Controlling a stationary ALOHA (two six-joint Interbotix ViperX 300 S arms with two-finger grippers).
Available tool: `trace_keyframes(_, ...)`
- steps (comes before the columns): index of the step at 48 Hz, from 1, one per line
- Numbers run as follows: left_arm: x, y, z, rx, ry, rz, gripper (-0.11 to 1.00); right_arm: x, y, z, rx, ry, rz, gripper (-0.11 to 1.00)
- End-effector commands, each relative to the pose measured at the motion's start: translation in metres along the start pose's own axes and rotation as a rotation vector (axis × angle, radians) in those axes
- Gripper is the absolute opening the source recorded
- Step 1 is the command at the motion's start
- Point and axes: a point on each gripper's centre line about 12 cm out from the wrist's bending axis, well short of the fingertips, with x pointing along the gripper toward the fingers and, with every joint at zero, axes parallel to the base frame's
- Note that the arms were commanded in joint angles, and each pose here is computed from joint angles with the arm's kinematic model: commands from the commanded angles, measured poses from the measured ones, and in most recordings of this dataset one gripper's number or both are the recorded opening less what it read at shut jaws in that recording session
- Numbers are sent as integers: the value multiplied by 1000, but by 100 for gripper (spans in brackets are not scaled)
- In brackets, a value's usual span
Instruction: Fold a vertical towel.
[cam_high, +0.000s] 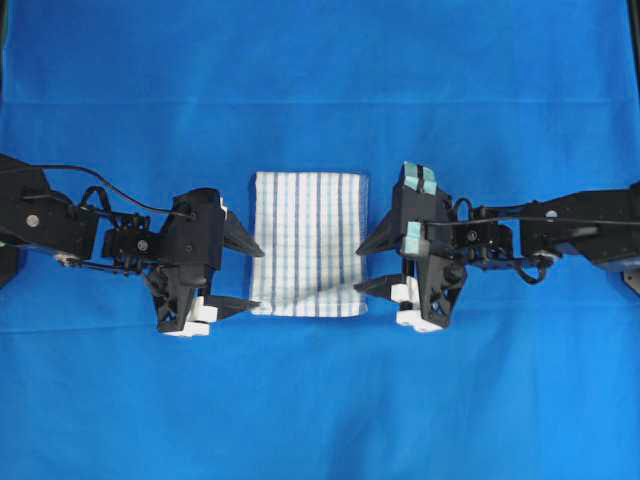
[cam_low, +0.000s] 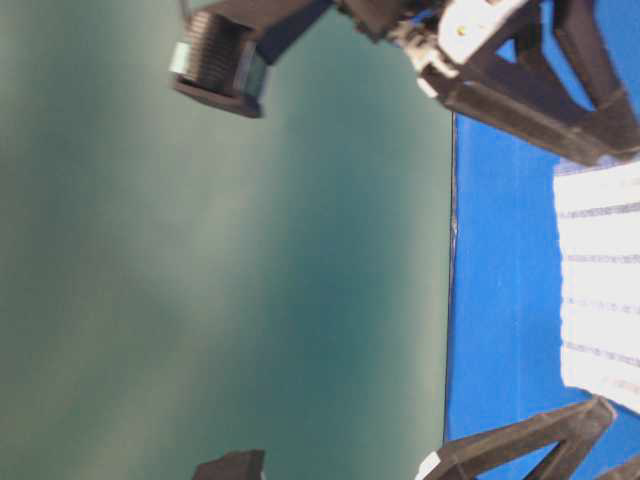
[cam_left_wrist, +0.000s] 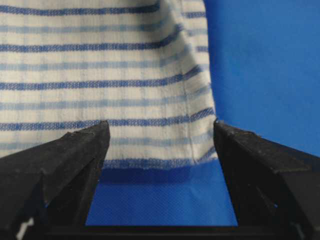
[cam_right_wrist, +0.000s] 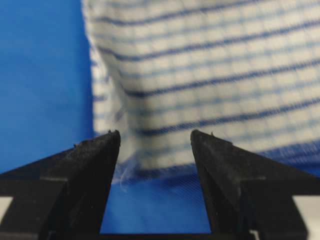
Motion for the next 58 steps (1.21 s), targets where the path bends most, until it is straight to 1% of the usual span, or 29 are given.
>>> trace_keyframes(1,-10,-3,18,2,-46,-7,77,-15,18,24,-14,-67,49,62)
trace_keyframes(5,-19,-3,26,1,-61,-9,78,-28,30,33,-32,-84,82,62)
trace_keyframes(8,-30,-4,35,3,-87,-12,78,-38,34,41,-35,-105,95,62)
trace_keyframes(14,-55,-6,53,4,-152,-18,77,-58,36,52,-49,-148,110,62)
trace_keyframes(18,-73,-6,62,6,-200,-23,77,-75,38,62,-77,-197,121,62)
trace_keyframes(24,-102,-7,75,18,-276,-28,77,-98,35,73,-116,-250,122,62)
trace_keyframes(28,-123,-8,82,27,-322,-31,77,-115,30,77,-126,-282,112,62)
trace_keyframes(31,-138,-8,84,43,-353,-32,77,-130,24,79,-131,-319,102,62)
trace_keyframes(36,-163,-6,82,68,-418,-24,77,-152,16,78,-142,-372,88,62)
trace_keyframes(45,-206,0,74,89,-507,1,77,-200,7,71,-173,-464,74,62)
trace_keyframes(50,-225,4,61,95,-518,21,77,-219,2,61,-181,-498,65,62)
trace_keyframes(55,-236,8,44,87,-529,38,77,-232,-6,47,-175,-527,46,62)
trace_keyframes(58,-240,11,34,79,-543,51,77,-236,-13,35,-167,-539,28,62)
